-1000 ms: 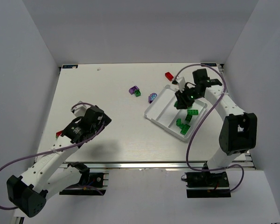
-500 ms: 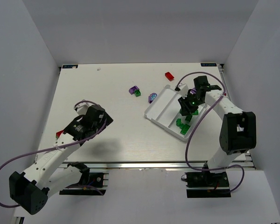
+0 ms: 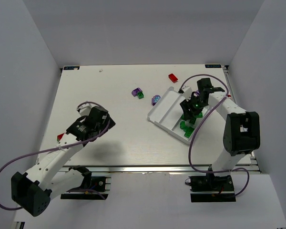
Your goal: Sort the legos into containers by color
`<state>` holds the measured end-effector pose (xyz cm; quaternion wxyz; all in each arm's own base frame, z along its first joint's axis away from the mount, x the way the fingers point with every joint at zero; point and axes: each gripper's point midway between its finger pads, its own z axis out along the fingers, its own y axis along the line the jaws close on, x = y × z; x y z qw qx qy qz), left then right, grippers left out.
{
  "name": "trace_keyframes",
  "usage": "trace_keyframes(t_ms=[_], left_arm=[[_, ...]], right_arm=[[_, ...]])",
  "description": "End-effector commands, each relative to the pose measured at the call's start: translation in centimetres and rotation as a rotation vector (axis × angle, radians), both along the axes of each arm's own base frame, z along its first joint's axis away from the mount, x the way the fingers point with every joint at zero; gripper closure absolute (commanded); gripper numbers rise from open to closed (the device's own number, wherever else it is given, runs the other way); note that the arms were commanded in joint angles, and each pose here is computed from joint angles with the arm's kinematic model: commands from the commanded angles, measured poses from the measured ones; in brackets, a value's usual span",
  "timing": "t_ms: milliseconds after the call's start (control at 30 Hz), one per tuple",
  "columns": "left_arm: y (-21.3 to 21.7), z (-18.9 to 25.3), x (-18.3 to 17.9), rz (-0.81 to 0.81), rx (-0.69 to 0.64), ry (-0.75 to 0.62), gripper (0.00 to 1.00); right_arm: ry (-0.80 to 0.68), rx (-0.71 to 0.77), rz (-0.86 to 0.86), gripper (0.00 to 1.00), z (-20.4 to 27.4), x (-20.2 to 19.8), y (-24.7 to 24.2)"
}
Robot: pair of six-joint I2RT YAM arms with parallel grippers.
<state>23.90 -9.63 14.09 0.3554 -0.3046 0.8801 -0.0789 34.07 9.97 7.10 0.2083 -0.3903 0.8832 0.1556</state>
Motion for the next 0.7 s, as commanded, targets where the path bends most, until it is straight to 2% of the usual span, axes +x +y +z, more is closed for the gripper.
trace_keyframes(t_ms=[0,100,133,167,233,267,333,367,400,467,500,567,600,633,667], left_arm=[[-1.4,1.6,2.1,-0.051,-0.01,-0.037,0.03],[-2.9,1.9,3.6,-0.11,-0.023,-0.043,0.05],[-3.6,1.9,3.9,-0.149,-0.029,-0.038,0.08],[-4.1,2.0,4.8,-0.16,-0.031,-0.038,0.11],[-4.7,2.0,5.5,-0.196,-0.017,-0.026,0.18],[-5.0,2.0,5.8,-0.208,-0.018,-0.022,0.3],[-5.5,2.1,6.6,-0.221,-0.021,-0.023,0.47],[-5.8,2.2,6.8,-0.228,-0.034,-0.032,0.55],[-5.8,2.3,6.9,-0.227,-0.04,-0.036,0.61],[-5.7,2.5,6.9,-0.218,-0.05,-0.043,0.61],[-5.4,2.5,6.9,-0.205,-0.05,-0.046,0.56],[-4.8,2.6,6.4,-0.177,-0.057,-0.047,0.41],[-4.4,2.7,6.2,-0.157,-0.05,-0.051,0.33],[-4.0,2.6,5.8,-0.136,-0.053,-0.049,0.25],[-3.5,2.9,5.2,-0.124,-0.052,-0.055,0.24]], right_arm=[[-0.15,0.029,0.011,0.39,4.5,1.8,0.1],[-0.222,0.07,0.042,0.36,6.6,2.1,0.6],[-0.257,0.086,0.053,0.31,7.2,2.4,0.9],[-0.301,0.122,0.081,0.11,8.5,2.3,1.5],[-0.358,0.172,0.112,0.11,9.6,2.3,2.4],[-0.408,0.209,0.135,0.1,10.0,2.8,3.2],[-0.426,0.287,0.131,0.11,11.2,3.1,5.2],[-0.444,0.312,0.184,0.1,12.4,3.0,7.2],[-0.407,0.311,0.198,0.11,11.7,3.1,8.2],[-0.382,0.327,0.228,0.22,11.9,3.1,11.1],[-0.369,0.326,0.218,0.37,12.1,4.6,12.3],[-0.306,0.337,0.185,0.48,12.1,5.1,15.1],[-0.229,0.328,0.166,0.51,10.0,5.9,16.3],[-0.215,0.36,0.12,0.51,12.0,6.9,17.8],[-0.191,0.36,0.114,0.49,11.9,7.0,19.5]])
